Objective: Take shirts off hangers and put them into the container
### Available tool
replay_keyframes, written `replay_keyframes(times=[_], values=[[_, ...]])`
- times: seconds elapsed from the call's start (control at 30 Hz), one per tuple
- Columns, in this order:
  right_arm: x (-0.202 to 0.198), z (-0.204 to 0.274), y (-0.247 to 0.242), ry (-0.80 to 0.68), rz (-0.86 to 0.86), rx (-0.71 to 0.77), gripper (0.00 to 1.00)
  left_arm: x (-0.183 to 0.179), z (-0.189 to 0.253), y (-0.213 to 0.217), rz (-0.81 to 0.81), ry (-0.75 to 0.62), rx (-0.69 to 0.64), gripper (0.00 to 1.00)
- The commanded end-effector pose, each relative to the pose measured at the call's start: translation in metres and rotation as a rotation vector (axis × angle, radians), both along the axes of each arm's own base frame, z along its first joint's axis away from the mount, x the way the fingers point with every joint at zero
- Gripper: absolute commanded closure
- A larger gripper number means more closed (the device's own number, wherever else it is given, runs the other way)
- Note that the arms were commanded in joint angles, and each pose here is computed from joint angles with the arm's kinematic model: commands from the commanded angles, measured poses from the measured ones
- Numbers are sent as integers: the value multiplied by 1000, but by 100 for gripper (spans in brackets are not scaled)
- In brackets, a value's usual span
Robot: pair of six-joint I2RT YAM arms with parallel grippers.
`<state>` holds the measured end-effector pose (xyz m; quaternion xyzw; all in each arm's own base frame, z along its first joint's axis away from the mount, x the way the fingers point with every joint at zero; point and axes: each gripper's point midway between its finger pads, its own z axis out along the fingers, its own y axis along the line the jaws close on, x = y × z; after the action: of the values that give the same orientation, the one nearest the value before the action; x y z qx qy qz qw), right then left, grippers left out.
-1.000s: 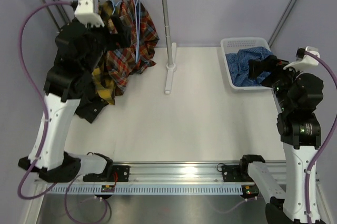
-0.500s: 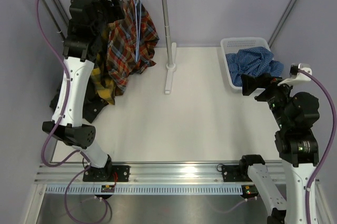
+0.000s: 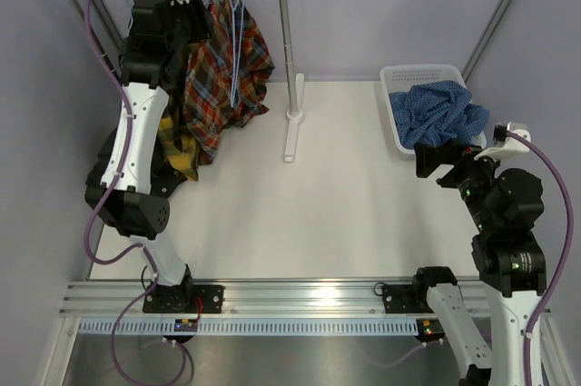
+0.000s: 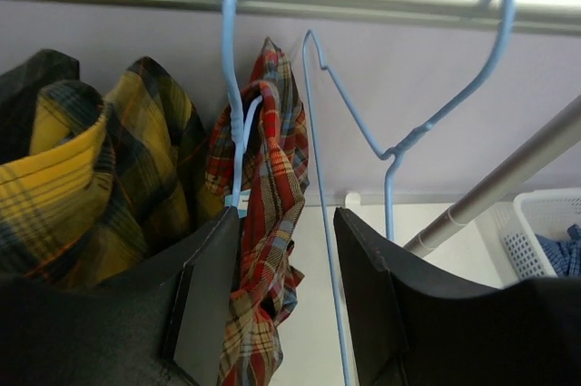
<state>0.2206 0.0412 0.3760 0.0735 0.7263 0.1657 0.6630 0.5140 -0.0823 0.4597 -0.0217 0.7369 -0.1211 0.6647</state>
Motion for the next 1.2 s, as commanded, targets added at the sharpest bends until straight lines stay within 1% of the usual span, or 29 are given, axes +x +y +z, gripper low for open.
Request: replay_keyframes(times=[0.0,0.17,0.2,0.3,0.4,0.5,0.6,0.7,0.77,0.83,1.0,1.07,1.17], values=[[-2,-7,1,14,6,-9,1,10,11,-2,-25,-50,10,49],[-4,-13,2,28,11,0,1,20,1,13,16,-33,16,51],[-4,-13,2,31,9,1,0,21,0,15,17,-30,16,53],[-4,-17,1,41,6,-1,0,19,4,12,3,-42,22,54],[-3,-23,2,59,9,3,0,11,22,12,-6,-79,21,39],[-2,-28,4,71,17,10,0,0,44,8,-37,-127,18,44],[-2,-30,6,75,24,17,1,-18,73,6,-56,-189,7,44],[-1,-32,6,78,26,17,0,-28,90,13,-24,-227,17,44],[-1,-33,6,73,24,17,1,-26,87,17,-5,-223,30,45],[-1,-32,6,73,27,18,0,-19,74,18,2,-195,40,45],[-3,-29,5,68,27,3,1,10,22,24,42,-86,78,46],[-4,-30,5,72,25,0,1,15,10,24,41,-62,84,46],[-5,-32,4,81,23,0,0,22,-3,31,81,-34,101,46]])
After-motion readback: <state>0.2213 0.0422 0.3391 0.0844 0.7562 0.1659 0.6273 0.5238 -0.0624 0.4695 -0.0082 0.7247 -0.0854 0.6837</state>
